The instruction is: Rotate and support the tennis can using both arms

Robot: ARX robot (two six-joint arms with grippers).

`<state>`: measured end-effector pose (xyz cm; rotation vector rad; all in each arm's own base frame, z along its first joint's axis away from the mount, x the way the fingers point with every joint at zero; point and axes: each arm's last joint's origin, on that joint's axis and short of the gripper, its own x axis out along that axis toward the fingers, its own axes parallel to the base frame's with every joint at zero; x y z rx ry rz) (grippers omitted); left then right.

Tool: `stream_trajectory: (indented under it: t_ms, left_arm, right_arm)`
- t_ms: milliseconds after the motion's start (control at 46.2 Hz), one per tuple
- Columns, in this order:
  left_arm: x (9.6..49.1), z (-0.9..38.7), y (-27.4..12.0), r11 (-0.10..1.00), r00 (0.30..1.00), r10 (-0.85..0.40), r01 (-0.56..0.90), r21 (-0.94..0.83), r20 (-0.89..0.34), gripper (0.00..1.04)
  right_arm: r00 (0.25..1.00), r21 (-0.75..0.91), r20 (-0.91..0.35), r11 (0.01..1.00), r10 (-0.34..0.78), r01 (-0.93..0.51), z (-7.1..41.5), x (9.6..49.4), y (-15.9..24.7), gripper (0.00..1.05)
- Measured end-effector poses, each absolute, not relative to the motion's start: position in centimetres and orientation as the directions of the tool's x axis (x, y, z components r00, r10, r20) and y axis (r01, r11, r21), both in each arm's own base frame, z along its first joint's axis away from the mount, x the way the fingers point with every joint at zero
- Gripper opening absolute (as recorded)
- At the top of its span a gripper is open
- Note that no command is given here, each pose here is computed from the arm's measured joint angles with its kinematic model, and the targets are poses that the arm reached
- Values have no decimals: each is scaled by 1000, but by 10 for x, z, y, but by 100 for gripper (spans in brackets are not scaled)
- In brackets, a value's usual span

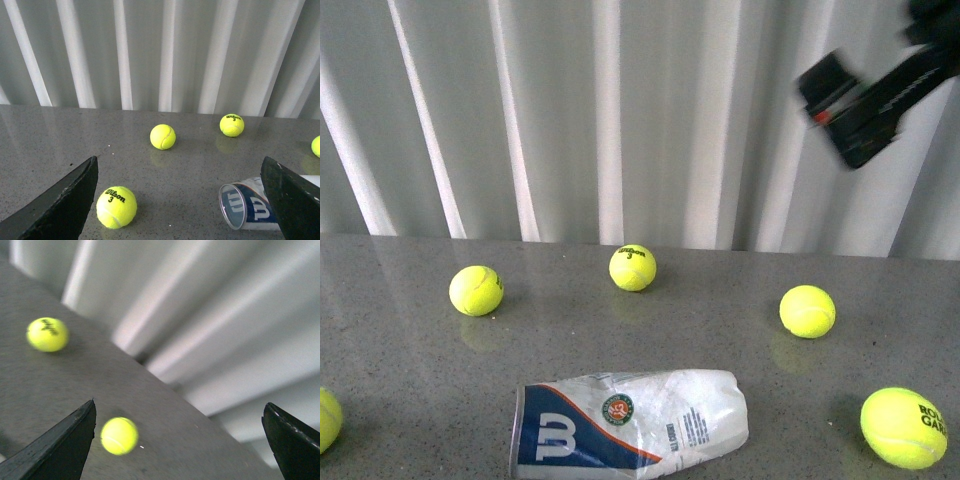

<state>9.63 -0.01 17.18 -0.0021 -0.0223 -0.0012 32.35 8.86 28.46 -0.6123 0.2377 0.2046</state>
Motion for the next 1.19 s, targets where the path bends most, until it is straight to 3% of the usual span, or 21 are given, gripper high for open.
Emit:
stream_trajectory:
  t_ms: [152, 303, 412, 498, 607, 693, 953, 1192]
  left_arm:
    - [96, 172, 0, 1000, 1000, -2, 2, -2, 22, 98]
    - [96, 172, 0, 1000, 1000, -1, 1, -2, 22, 98]
    - [96, 172, 0, 1000, 1000, -1, 1, -2, 22, 98]
    - [96, 172, 0, 1000, 1000, -1, 1, -2, 22, 98]
    - [96, 172, 0, 1000, 1000, -2, 2, -2, 22, 98]
    - [96, 172, 0, 1000, 1000, -1, 1, -2, 22, 98]
    - [96, 172, 0, 1000, 1000, -1, 1, -2, 22, 98]
    - [96, 172, 0, 1000, 1000, -2, 2, -2, 22, 98]
  right_arm:
    - [987, -433, -153, 901, -55, -16, 315, 291, 35, 98]
    - [975, -302, -27, 931, -222, 204, 330, 252, -3, 98]
    - [952, -211, -2, 931, -307, 299, 313, 225, -23, 98]
    - [994, -99, 17, 989, -112, 113, 289, 209, -23, 84]
    - [1000, -48, 11, 999, -4, 5, 259, 190, -13, 66]
    - [1000, -25, -9, 999, -25, 25, 236, 177, -6, 47]
    - [1000, -17, -8, 1000, -5, 4, 209, 156, -1, 3]
    - [1000, -13, -7, 1000, -2, 1, 190, 139, 0, 3]
